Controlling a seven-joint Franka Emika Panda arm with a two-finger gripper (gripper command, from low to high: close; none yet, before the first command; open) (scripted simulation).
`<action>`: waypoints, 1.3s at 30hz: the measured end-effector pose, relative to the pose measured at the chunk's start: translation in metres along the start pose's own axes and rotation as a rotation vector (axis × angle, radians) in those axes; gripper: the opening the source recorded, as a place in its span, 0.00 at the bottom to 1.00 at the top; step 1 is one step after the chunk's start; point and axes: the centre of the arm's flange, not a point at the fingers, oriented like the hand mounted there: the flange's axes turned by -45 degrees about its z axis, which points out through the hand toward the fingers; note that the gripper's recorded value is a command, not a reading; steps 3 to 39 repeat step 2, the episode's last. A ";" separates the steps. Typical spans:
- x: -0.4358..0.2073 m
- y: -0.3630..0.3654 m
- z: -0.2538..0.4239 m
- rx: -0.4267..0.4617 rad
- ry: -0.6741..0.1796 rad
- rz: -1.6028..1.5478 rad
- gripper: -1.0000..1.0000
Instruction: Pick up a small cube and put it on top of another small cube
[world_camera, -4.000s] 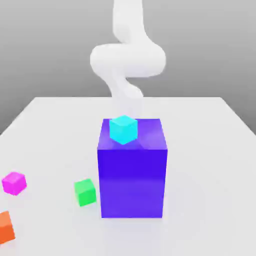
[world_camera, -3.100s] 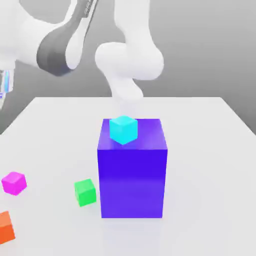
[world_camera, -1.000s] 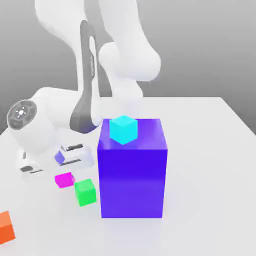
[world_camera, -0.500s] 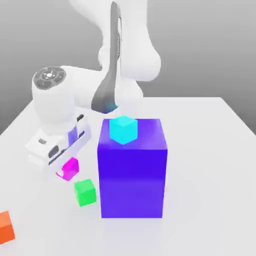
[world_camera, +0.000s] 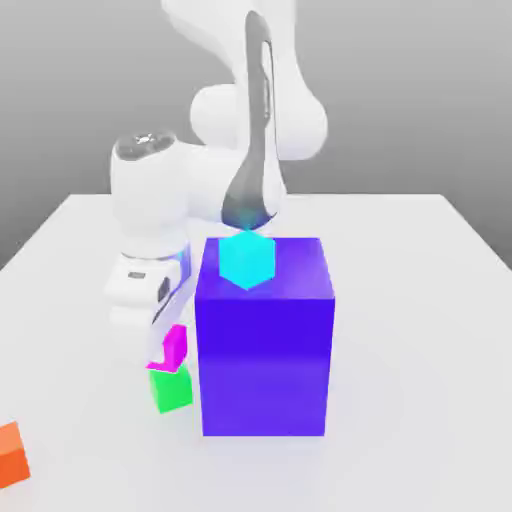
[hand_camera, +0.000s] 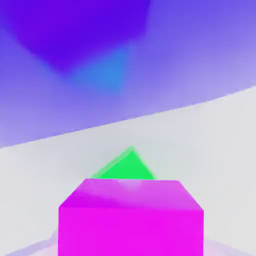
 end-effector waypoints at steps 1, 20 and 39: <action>0.002 0.000 0.000 0.000 0.000 -0.007 1.00; 0.004 0.001 0.000 0.000 0.000 -0.013 1.00; 0.004 0.001 0.000 0.000 0.000 -0.013 1.00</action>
